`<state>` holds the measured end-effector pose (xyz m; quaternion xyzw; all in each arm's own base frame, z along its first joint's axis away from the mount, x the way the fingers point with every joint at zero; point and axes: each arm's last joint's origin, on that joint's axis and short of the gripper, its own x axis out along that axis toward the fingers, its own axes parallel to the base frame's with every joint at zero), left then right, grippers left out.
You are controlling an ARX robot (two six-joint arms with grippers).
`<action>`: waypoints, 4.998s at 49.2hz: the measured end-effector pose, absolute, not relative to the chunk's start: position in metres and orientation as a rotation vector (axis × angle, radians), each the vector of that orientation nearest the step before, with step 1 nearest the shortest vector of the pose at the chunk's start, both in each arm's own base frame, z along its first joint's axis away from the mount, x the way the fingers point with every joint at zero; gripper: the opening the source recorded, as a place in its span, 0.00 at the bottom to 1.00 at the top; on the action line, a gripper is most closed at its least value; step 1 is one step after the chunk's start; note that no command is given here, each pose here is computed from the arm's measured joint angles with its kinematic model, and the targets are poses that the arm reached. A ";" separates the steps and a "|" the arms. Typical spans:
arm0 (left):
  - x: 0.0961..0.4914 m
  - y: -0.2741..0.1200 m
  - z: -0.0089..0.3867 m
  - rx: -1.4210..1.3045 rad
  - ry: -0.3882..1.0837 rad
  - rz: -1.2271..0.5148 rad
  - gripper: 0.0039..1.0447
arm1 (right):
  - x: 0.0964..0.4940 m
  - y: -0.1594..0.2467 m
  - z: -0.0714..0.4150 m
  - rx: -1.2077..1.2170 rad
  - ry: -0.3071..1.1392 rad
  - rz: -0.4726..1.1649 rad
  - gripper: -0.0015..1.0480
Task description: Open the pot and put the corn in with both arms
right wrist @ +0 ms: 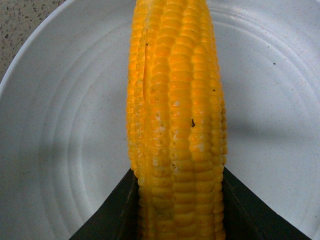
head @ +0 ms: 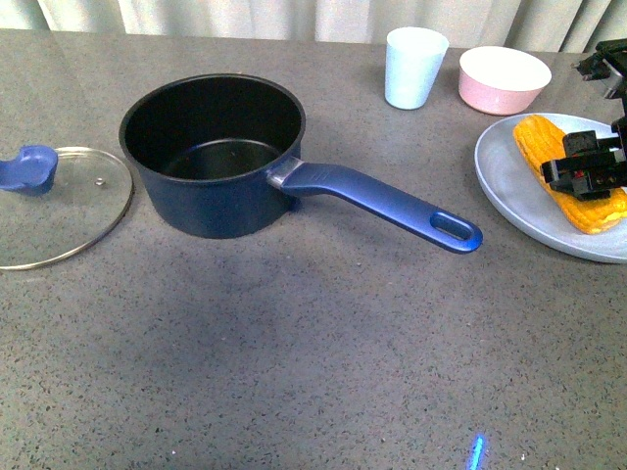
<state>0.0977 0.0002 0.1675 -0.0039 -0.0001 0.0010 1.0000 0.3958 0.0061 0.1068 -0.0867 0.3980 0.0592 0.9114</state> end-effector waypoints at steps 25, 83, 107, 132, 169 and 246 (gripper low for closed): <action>0.098 0.000 0.167 -0.008 0.000 0.002 0.92 | 0.392 0.064 0.213 -0.176 0.562 0.342 0.18; 0.098 0.000 0.167 -0.008 0.000 0.002 0.92 | 0.406 0.293 0.162 -0.223 0.657 0.762 0.85; 0.098 0.000 0.167 -0.008 0.000 0.002 0.92 | 0.392 0.243 0.214 -0.075 0.483 0.608 0.91; 0.098 0.000 0.167 -0.008 0.000 0.002 0.92 | 0.273 0.111 0.261 0.034 -0.013 0.027 0.62; 0.098 0.000 0.167 -0.008 0.000 0.002 0.92 | 0.163 0.016 0.183 0.002 0.011 0.008 0.02; 0.098 0.000 0.167 -0.008 0.000 0.002 0.92 | 0.097 0.000 0.171 0.003 -0.018 0.002 0.02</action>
